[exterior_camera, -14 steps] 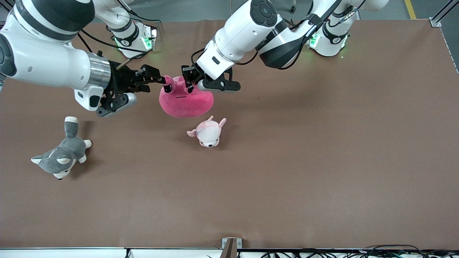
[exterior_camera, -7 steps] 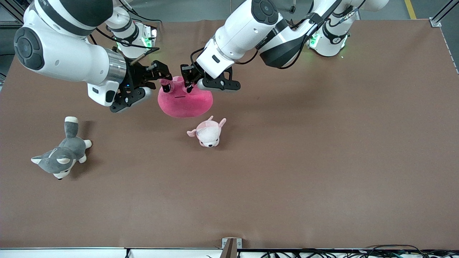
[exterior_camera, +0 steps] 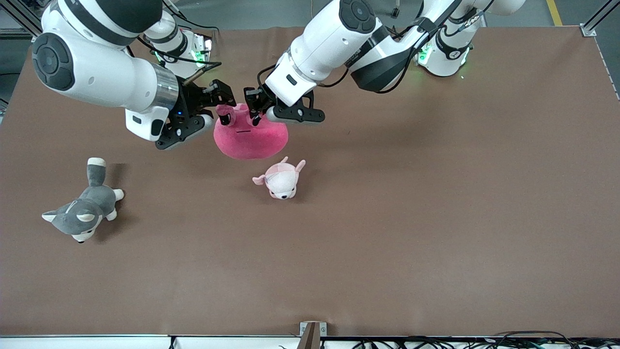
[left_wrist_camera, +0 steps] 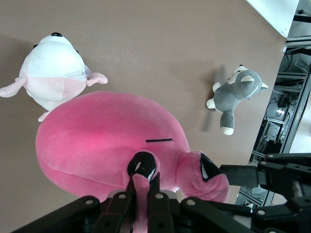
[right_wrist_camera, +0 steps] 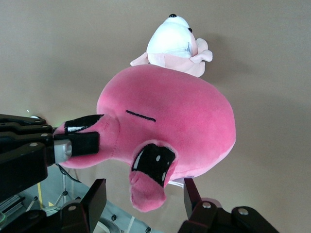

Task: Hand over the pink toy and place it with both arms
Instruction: 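Grasp the pink toy's ear with the right gripper beside the left gripper, then open the left gripper and withdraw it while the right gripper holds the toy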

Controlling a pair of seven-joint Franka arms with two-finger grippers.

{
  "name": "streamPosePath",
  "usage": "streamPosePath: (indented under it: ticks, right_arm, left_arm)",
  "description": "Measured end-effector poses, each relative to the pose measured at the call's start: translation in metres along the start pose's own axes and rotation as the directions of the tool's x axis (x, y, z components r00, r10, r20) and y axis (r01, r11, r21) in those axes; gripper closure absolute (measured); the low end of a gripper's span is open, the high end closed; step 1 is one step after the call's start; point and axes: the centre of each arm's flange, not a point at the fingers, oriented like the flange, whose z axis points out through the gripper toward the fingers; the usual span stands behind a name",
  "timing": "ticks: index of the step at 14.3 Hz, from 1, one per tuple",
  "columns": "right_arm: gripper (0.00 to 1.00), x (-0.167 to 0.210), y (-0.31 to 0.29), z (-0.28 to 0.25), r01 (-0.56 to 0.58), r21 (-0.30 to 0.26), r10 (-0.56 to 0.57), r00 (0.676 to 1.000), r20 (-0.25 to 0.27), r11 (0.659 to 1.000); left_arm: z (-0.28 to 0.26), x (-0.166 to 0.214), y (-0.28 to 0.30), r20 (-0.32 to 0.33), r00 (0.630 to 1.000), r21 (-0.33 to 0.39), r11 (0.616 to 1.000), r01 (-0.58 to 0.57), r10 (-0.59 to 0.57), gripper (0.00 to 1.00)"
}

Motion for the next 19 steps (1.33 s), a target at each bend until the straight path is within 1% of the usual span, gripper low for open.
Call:
streamPosePath:
  ticks: [4, 8, 13, 15, 16, 17, 19]
  right_arm:
    - [0.27, 0.0007, 0.0009, 0.0010, -0.001, -0.004, 0.001, 1.000, 0.002, 1.000]
    - [0.33, 0.0024, 0.0023, 0.0032, -0.004, -0.004, 0.004, 1.000, 0.006, 1.000]
    - [0.33, 0.0036, 0.0030, 0.0048, -0.005, -0.004, 0.005, 1.000, 0.009, 1.000]
    - [0.37, 0.0037, 0.0031, 0.0049, -0.005, -0.004, 0.005, 1.000, 0.009, 1.000]
    - [0.37, 0.0038, 0.0031, 0.0050, -0.005, -0.004, 0.005, 1.000, 0.009, 1.000]
    - [0.41, 0.0039, 0.0032, 0.0052, -0.006, -0.004, 0.006, 1.000, 0.010, 1.000]
    - [0.41, 0.0053, 0.0042, 0.0072, -0.007, -0.004, 0.007, 1.000, 0.013, 1.000]
  left_arm:
    - [0.0000, 0.0000, 0.0000, 0.000, 1.000, 0.000, 1.000, -0.001, 0.001, 0.89]
    - [0.0000, 0.0000, 0.0000, -0.002, 1.000, 0.001, 1.000, -0.003, 0.003, 0.89]
    - [0.0000, 0.0002, -0.0001, -0.008, 1.000, 0.005, 1.000, -0.009, 0.009, 0.89]
    - [0.0000, 0.0002, -0.0001, -0.008, 1.000, 0.005, 1.000, -0.009, 0.009, 0.89]
    - [0.0000, 0.0002, -0.0001, -0.008, 1.000, 0.005, 1.000, -0.009, 0.009, 0.89]
    - [0.0000, 0.0002, -0.0001, -0.008, 1.000, 0.005, 1.000, -0.009, 0.009, 0.89]
    - [0.0000, 0.0002, -0.0001, -0.008, 1.000, 0.005, 1.000, -0.009, 0.009, 0.90]
